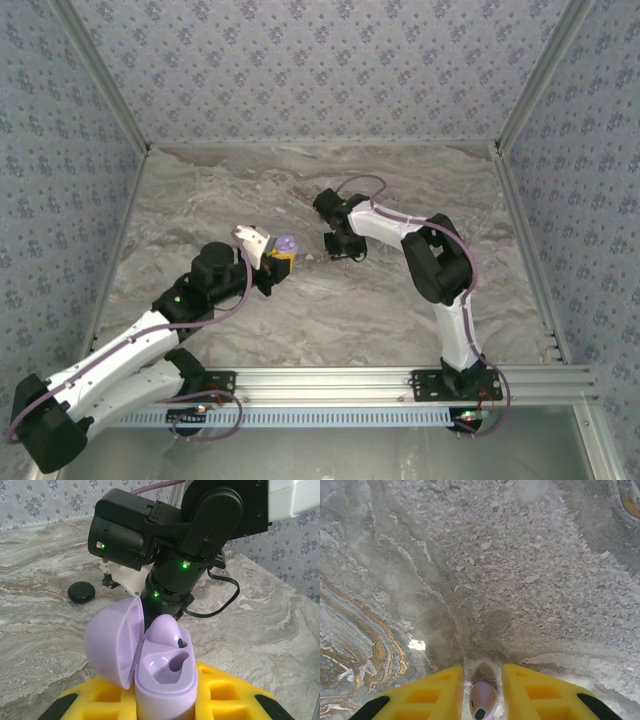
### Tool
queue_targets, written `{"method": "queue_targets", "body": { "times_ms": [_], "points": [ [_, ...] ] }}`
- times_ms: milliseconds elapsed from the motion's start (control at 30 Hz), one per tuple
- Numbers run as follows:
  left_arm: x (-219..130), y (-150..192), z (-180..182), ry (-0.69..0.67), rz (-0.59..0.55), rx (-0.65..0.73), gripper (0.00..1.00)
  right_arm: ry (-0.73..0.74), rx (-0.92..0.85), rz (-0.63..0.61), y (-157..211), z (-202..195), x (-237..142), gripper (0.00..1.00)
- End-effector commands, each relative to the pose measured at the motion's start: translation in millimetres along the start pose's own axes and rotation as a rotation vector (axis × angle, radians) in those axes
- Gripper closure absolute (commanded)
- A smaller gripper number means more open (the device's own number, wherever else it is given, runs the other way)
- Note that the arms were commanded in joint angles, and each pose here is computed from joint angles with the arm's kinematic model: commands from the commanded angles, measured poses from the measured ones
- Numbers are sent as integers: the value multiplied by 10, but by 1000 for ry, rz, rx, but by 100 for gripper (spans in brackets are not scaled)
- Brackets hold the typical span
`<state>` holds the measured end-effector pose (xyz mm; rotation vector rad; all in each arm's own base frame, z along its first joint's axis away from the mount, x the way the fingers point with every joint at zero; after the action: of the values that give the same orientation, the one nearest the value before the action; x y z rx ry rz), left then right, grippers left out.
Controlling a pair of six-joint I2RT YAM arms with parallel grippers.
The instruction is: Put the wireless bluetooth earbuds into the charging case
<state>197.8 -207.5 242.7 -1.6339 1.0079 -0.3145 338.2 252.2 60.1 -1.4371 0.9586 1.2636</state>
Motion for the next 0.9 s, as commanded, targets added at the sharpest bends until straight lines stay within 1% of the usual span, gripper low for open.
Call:
{"method": "queue_targets", "body": {
  "times_ms": [0,300,800,867],
  "points": [
    [-31,-147,-82,29,-45,18,86,46,-6,48,71,-23,61,71],
    [-18,-147,-79,29,-46,18,86,33,-39,71,124,26,8,70],
    [-6,-138,-75,29,-40,17,86,53,-60,86,87,23,162,73],
    [-1,-127,-79,32,-36,15,86,57,-65,86,79,17,181,75]
  ]
}}
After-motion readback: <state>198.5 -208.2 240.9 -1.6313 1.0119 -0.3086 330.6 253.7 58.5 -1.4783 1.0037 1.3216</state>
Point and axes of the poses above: each hand's point on the last joint's axis, 136 mm out from that joint toward the fingers, its own x axis out along the fingers, its own z axis along the line the jaws close on, y = z × x, the point moved 4 cm from there along -x, back along the fingers, and after that the axes turned 5 degrees about -x, right-handed, at the moved point
